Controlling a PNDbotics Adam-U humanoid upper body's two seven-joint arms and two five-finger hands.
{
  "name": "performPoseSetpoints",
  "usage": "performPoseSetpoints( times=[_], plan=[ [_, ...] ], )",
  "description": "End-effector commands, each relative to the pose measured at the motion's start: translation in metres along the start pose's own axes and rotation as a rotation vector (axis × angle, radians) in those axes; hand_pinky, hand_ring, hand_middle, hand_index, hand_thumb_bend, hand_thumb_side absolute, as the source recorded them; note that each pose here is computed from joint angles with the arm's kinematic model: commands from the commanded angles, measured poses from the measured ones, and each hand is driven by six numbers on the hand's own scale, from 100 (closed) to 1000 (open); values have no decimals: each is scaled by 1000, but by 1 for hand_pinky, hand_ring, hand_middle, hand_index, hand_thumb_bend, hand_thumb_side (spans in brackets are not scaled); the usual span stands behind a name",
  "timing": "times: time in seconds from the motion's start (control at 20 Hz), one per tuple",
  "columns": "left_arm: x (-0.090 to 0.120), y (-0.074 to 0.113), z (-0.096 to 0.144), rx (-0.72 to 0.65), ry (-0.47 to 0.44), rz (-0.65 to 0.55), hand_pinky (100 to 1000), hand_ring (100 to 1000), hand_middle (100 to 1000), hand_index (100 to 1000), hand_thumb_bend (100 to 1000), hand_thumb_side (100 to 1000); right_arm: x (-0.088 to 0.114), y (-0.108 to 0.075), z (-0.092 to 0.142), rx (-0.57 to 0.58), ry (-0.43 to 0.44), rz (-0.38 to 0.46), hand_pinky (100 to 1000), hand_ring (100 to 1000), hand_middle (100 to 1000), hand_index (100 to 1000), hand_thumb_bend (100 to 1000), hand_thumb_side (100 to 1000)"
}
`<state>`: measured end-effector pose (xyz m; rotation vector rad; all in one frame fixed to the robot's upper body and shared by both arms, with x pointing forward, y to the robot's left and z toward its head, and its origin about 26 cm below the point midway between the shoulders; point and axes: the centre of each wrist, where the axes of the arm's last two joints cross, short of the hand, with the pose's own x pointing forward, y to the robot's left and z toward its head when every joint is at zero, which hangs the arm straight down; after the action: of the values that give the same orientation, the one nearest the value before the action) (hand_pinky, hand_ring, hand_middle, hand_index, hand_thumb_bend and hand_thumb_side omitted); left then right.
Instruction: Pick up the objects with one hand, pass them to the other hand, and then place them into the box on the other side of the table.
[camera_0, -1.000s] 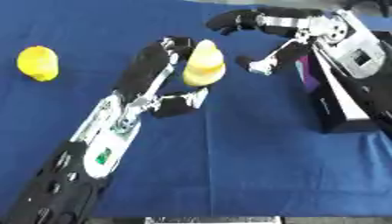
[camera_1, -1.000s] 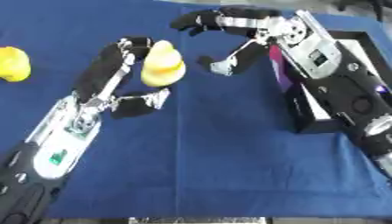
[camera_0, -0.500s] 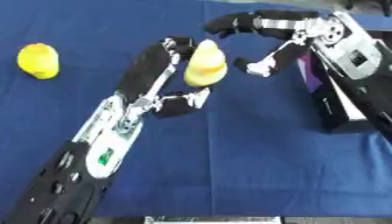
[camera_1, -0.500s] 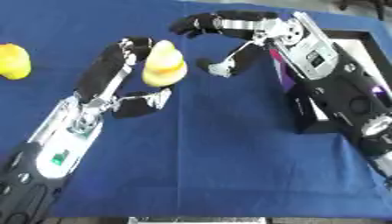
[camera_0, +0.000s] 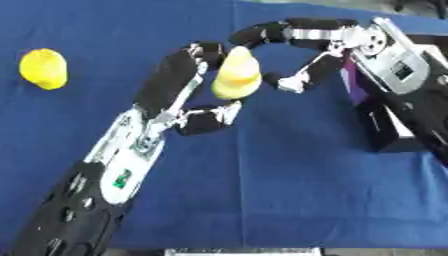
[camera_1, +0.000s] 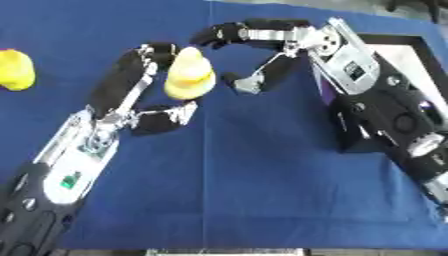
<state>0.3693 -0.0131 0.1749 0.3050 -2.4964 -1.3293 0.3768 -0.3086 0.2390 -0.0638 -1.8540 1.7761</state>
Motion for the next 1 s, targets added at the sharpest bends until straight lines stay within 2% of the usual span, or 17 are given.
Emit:
performPoseSetpoints(
  times=[0.05,0.6,1.0],
  plan=[
    [7,3,-10,16,-34,-11,734,573,504,562,100,194,4,-7,4,171,-102,146,958,1000,1000,1000,100,298],
    [1,-2,-7,-2,-16,-32,733,573,504,561,100,178,11,-3,-1,184,-134,129,959,1000,1000,1000,100,313],
    [-3,-7,-4,-15,-5,-49,732,574,504,562,100,166,11,-3,3,194,-141,155,960,1000,1000,1000,100,314]
  ],
)
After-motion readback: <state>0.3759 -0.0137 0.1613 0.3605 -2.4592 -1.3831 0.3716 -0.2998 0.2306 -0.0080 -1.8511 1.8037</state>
